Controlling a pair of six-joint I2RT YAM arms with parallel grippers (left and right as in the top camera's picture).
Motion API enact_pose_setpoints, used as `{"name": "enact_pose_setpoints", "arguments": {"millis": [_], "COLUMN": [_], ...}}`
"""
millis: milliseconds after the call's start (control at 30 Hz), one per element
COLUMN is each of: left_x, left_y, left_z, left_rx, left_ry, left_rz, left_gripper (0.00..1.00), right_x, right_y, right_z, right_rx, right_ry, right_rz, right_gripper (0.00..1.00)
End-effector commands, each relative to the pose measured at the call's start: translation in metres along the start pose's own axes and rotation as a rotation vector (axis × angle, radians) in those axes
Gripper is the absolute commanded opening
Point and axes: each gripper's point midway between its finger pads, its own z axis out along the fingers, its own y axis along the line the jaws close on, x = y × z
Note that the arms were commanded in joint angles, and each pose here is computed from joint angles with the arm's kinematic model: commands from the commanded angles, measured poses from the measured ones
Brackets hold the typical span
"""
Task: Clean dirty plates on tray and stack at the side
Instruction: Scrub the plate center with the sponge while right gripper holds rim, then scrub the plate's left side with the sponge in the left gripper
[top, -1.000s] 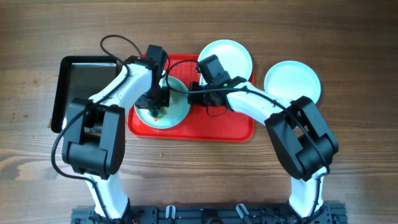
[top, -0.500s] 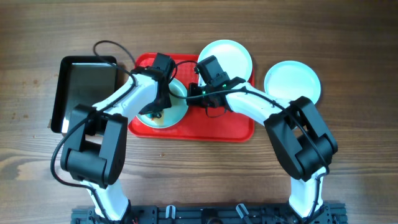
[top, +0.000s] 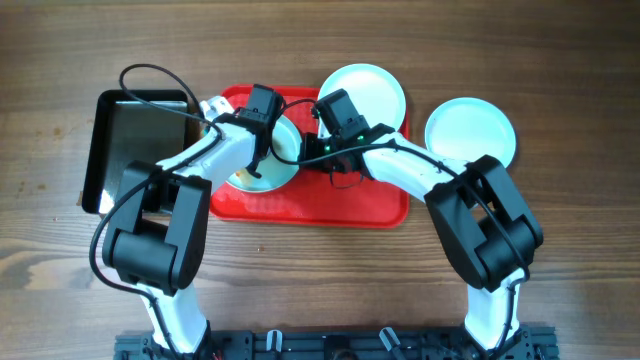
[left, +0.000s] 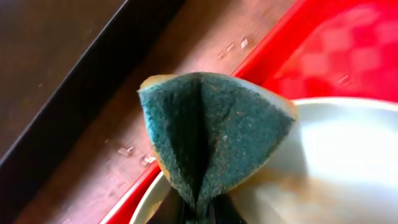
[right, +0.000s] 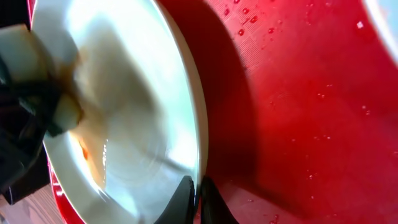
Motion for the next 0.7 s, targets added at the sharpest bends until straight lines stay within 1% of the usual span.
{"name": "enact_pose_setpoints", "arguments": {"millis": [0,100,200,267,300,433,533,600,667], "left_x": [0.0,-0.005,0.0,0.003,0.002,-0.024,-0.046,-0.046,-0.03], "left_y": [-0.01,-0.034,-0.055,-0.061,-0.06,-0.046,-0.03,-0.021,-0.011], "left_z": [0.011,0.007,-0.002,-0.009,-0.013,-0.049,-0.081,-0.094,-0.094], "left_rx": [0.043,0.16,0.288,0.337,0.344,0.373,0.406,0.412,0.377], "left_ry": [-0.003,-0.002,0.03,0.046,0.045,0.027,0.005,0.031,0.119], "left_rz": [-0.014,0.066,0.198,0.271,0.28,0.246,0.122,0.05,-0.036], "left_gripper": [0.04,0.04,0.04,0.04,0.04,0.04,0.04,0.04,0.04], "right_x": [0.003,0.003,0.003,0.003,0.003,0.003,0.003,0.003,0.003], "right_y": [-0.017,-0.017,-0.017,-0.017,-0.017,-0.017,-0.017,-0.017,-0.017], "right_z": [0.008,0.008,0.008,0.008,0.008,0.008,0.008,0.008,0.008], "right_rx": [0.051,0.052,0.052,0.052,0.051,0.051,0.051,0.051,0.05], "right_ry": [0.01,0.009,0.009,0.009,0.01,0.01,0.01,0.01,0.009], "right_rz": [0.011,0.011,0.011,0.009,0.007,0.008,0.008,0.008,0.008], "right_gripper": [0.04,0.04,0.04,0.04,0.04,0.04,0.04,0.04,0.04]}}
